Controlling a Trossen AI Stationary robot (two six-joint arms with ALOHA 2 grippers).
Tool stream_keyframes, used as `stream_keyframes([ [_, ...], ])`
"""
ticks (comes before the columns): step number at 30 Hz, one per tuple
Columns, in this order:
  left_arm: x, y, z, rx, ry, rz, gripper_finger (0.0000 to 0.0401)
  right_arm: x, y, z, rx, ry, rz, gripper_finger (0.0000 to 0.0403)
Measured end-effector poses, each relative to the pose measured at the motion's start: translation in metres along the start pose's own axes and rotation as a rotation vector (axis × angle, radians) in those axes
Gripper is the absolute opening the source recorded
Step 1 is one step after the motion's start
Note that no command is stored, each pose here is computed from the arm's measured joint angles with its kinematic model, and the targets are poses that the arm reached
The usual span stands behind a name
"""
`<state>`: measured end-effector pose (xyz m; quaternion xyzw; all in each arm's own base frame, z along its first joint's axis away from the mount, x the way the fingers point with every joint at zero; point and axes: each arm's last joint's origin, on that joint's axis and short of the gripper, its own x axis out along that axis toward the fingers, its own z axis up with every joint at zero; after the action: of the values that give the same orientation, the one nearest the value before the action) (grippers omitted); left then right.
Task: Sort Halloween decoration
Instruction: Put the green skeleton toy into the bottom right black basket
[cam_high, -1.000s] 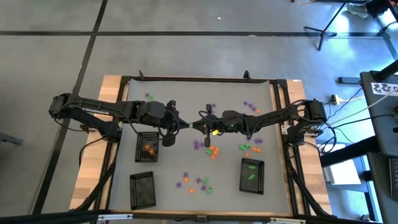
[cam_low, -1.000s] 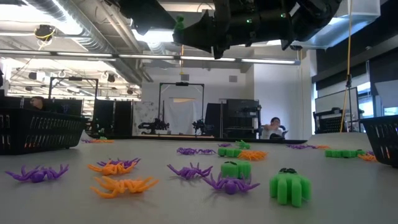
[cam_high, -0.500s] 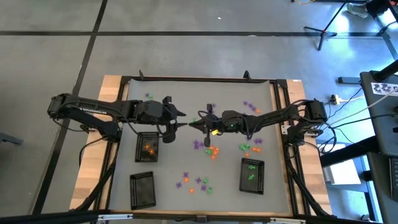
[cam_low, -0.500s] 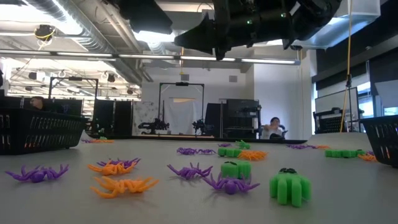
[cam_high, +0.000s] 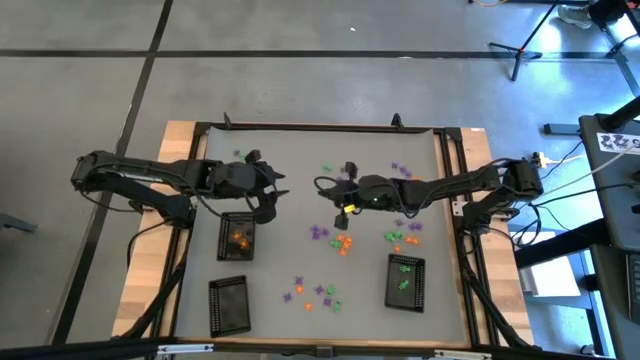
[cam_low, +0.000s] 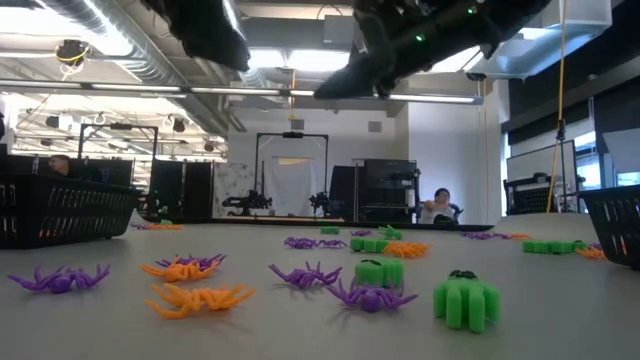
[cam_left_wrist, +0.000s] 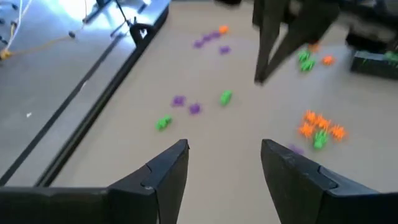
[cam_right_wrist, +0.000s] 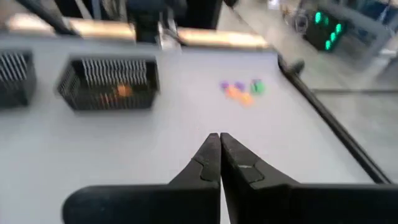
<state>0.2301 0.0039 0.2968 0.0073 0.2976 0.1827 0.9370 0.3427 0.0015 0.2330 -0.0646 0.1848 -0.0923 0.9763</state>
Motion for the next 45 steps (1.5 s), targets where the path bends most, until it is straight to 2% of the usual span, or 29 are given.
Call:
stream_keyframes([
  [4, 0.011, -0.002, -0.008, 0.025, 0.022, 0.011, 0.0194, -0.001, -0.009, -0.007, 0.051, 0.080, -0.038, 0.0003],
  [7, 0.013, -0.003, -0.010, 0.053, 0.018, 0.011, 0.0194, 0.002, -0.025, -0.016, 0.109, 0.155, -0.068, 0.0026],
  [12, -0.005, 0.003, 0.004, 0.043, -0.133, -0.006, 0.0194, 0.008, -0.059, -0.030, 0.178, 0.231, -0.147, 0.0095],
  [15, -0.020, 0.008, 0.008, 0.039, -0.203, -0.012, 0.0194, 0.012, -0.078, -0.034, 0.216, 0.218, -0.157, 0.0133],
  [18, -0.030, 0.012, 0.004, 0.014, -0.300, -0.042, 0.0194, 0.018, -0.093, -0.043, 0.241, 0.247, -0.163, 0.0160],
  [21, -0.031, 0.013, -0.011, -0.006, -0.370, -0.078, 0.0194, 0.027, -0.104, -0.050, 0.260, 0.273, -0.167, 0.0176],
  [28, -0.023, 0.013, -0.047, -0.100, -0.515, -0.113, 0.0194, 0.063, -0.117, -0.058, 0.273, 0.353, -0.172, 0.0188],
  [34, -0.019, 0.013, -0.058, -0.154, -0.620, -0.123, 0.0194, 0.086, -0.126, -0.068, 0.278, 0.505, -0.181, 0.0188],
  [35, -0.018, 0.013, -0.060, -0.155, -0.617, -0.124, 0.0194, 0.091, -0.127, -0.066, 0.280, 0.487, -0.180, 0.0188],
  [45, -0.011, 0.009, -0.061, -0.225, -0.590, -0.138, 0.0194, 0.111, -0.125, -0.096, 0.256, 0.620, -0.224, 0.0188],
])
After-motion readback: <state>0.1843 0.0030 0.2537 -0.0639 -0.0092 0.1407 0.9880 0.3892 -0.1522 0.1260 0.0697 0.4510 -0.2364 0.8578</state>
